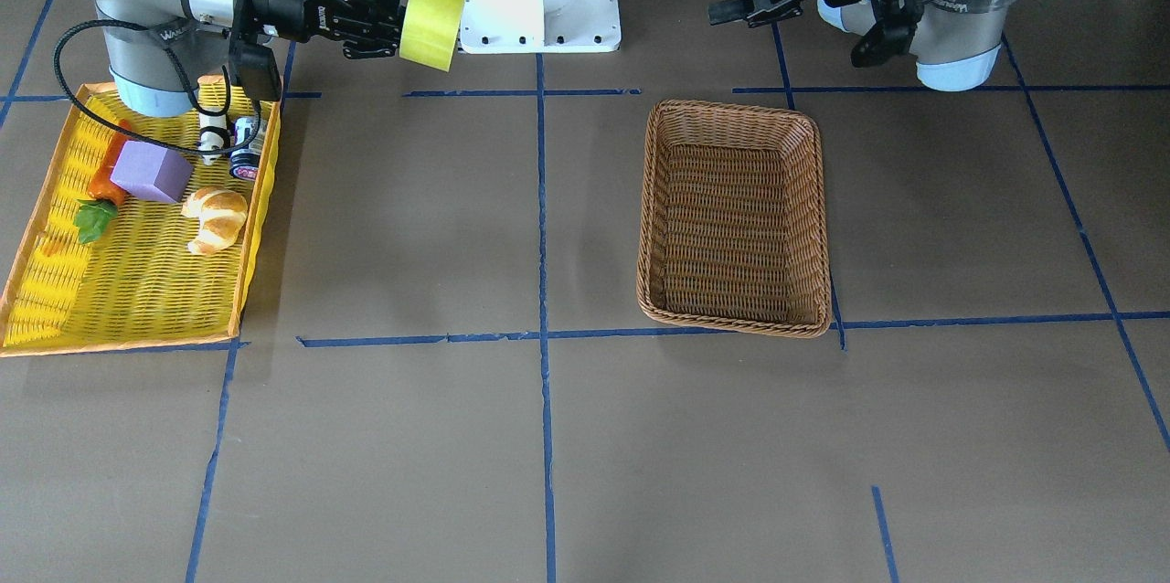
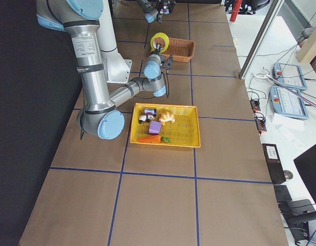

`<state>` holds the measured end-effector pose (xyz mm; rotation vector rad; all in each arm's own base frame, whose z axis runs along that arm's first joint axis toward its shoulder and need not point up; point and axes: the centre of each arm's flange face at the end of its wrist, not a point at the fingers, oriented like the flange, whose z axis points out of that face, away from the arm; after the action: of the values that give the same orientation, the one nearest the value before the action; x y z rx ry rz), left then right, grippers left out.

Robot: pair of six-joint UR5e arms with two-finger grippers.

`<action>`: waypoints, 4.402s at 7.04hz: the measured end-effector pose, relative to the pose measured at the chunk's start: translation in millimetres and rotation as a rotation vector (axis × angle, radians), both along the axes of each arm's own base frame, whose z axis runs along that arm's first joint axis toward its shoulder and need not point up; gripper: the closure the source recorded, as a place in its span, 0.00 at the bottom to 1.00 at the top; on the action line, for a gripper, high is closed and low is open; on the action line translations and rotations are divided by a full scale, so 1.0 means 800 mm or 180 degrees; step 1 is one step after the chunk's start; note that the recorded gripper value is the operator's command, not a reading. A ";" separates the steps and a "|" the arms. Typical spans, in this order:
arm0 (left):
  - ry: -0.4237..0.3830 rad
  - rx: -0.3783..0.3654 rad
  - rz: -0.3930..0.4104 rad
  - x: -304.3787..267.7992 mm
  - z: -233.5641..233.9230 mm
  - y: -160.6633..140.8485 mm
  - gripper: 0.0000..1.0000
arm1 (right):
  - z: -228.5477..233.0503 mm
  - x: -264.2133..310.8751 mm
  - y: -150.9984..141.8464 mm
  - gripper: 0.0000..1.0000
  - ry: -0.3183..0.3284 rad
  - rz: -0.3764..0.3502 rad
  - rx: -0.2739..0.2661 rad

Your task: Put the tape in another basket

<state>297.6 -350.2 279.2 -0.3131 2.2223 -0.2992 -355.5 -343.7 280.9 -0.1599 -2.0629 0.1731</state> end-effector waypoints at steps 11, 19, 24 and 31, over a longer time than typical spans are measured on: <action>0.0628 -0.0193 0.0311 0.126 -0.100 0.072 0.00 | -0.044 -0.084 0.092 0.98 -0.0258 -0.0498 -0.0014; 0.0661 -0.0273 0.0340 0.142 -0.106 0.082 0.00 | -0.063 -0.121 0.120 0.98 -0.0361 -0.0517 -0.0125; 0.0664 -0.0283 0.0383 0.147 -0.108 0.089 0.15 | -0.061 -0.123 0.118 0.98 -0.0368 -0.0473 -0.0153; 0.0657 -0.0276 0.0387 0.149 -0.107 0.092 0.51 | -0.061 -0.123 0.114 0.70 -0.0405 -0.0374 -0.0223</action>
<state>416.8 -277.0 193.9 -0.5455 2.3842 -0.3095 -454.1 -252.4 232.2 -0.3420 -2.1679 0.1665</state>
